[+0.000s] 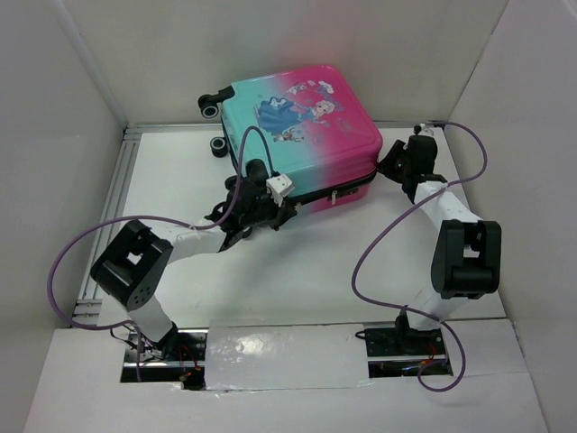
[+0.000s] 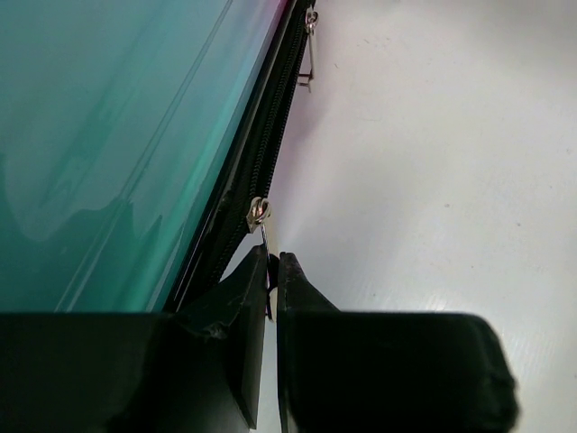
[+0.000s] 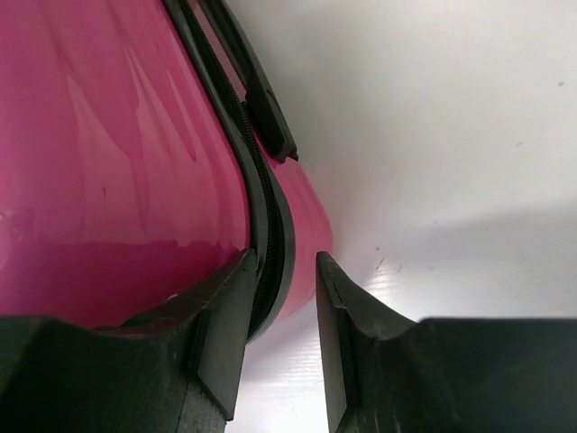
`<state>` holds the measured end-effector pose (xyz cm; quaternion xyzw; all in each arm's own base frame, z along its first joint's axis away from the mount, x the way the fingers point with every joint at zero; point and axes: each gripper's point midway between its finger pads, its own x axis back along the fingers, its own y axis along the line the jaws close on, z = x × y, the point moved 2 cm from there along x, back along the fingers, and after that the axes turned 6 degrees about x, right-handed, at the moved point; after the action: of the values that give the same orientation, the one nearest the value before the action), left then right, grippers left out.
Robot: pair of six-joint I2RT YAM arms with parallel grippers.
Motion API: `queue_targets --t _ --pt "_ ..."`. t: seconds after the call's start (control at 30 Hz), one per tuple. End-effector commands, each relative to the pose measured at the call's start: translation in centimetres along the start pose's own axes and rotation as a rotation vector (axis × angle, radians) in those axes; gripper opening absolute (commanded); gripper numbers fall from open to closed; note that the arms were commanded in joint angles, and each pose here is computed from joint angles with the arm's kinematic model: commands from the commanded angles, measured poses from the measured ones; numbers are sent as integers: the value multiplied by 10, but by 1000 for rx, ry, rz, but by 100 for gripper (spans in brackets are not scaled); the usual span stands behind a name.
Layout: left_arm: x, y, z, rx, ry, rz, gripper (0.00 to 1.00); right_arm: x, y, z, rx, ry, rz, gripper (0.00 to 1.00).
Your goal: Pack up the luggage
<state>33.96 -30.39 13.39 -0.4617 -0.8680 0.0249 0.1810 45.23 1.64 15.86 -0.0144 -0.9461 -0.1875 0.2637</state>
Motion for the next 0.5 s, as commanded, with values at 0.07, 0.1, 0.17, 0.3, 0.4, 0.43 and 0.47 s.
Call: queue_targets --t 0.07,0.1,0.17,0.3,0.4,0.43,0.47 --pt "-16 -79 -14 -31 -18 320 0 10 51 83 -5 291 -215 41" --pt "-16 -80 -16 -15 -24 322 0 10 52 83 -6 295 -223 41" --pt "-13 -81 -14 51 -21 310 0 12 53 92 -4 318 -222 41" --pt "-2 -91 -14 177 -74 332 0 31 55 89 17 322 -234 44" --pt "-1 -91 -14 296 -83 311 8 56 60 70 20 279 -243 47" --pt "-1 -92 -14 310 -81 312 11 69 64 63 25 255 -263 47" --pt "0 -90 -10 317 -74 298 31 76 67 57 28 236 -271 48"
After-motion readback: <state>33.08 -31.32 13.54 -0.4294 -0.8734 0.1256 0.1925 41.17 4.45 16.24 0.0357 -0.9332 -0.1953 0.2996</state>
